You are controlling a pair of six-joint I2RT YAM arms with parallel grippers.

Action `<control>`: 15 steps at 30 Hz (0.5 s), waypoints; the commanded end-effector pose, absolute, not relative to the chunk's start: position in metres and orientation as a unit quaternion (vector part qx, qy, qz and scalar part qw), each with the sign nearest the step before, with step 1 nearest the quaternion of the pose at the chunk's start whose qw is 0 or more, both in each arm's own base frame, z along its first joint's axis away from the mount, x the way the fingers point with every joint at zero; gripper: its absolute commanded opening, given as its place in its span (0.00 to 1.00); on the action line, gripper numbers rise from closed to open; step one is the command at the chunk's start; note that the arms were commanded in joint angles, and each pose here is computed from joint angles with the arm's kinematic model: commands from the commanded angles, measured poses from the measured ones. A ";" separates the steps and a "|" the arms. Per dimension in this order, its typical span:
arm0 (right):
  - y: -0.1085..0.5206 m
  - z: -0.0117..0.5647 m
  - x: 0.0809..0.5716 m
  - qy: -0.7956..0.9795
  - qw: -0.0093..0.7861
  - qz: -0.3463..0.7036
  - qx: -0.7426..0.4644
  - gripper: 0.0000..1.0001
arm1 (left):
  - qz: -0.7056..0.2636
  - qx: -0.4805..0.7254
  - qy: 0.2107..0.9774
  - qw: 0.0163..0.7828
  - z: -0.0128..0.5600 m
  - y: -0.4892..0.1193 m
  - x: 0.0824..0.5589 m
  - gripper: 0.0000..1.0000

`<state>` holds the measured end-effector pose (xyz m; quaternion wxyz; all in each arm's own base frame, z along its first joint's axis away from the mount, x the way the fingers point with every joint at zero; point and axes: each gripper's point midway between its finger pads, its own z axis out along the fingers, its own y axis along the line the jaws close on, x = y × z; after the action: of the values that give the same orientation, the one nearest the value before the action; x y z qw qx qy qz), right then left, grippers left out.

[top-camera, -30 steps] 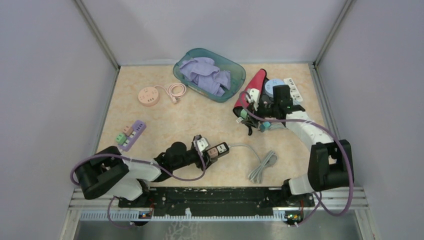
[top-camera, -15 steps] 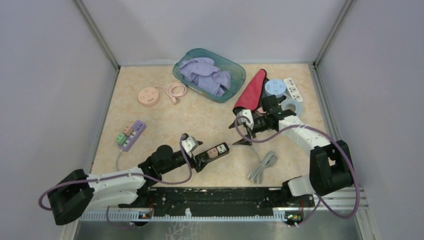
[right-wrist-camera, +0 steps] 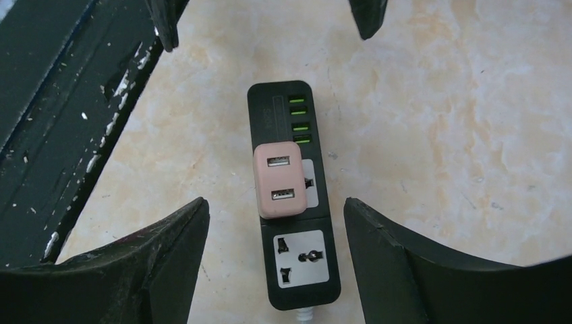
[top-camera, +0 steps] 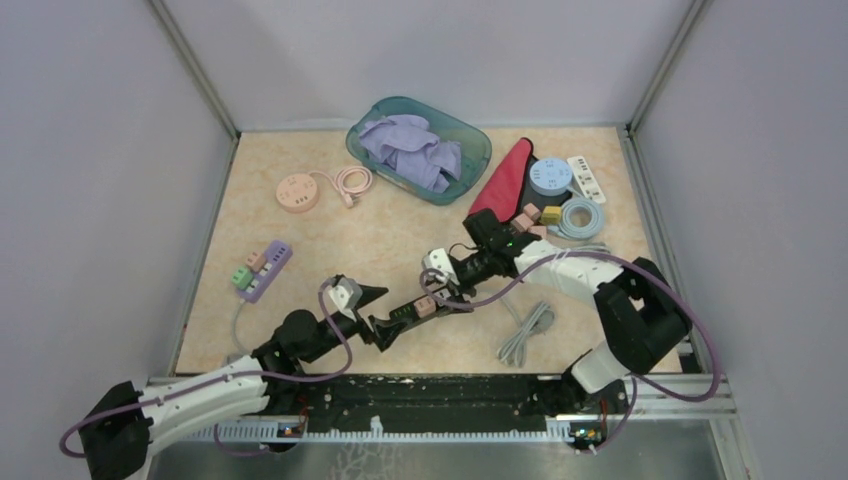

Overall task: Pull the plug off the socket
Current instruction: Remove the plug from the socket.

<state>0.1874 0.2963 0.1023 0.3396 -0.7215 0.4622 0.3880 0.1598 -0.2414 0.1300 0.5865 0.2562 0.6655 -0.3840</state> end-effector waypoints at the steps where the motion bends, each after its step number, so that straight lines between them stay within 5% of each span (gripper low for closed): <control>1: 0.316 0.098 0.199 0.474 0.340 0.353 -0.732 0.73 | -0.370 0.236 0.699 0.564 0.098 -0.229 0.158 1.00; 15: 0.330 0.084 0.194 0.479 0.313 0.333 -0.749 0.37 | -0.359 0.251 0.719 0.540 0.082 -0.237 0.161 1.00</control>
<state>0.1859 0.3167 0.0686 0.2926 -0.7440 0.4948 0.3406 0.1620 -0.2384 0.0902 0.5398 0.2532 0.7206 -0.3539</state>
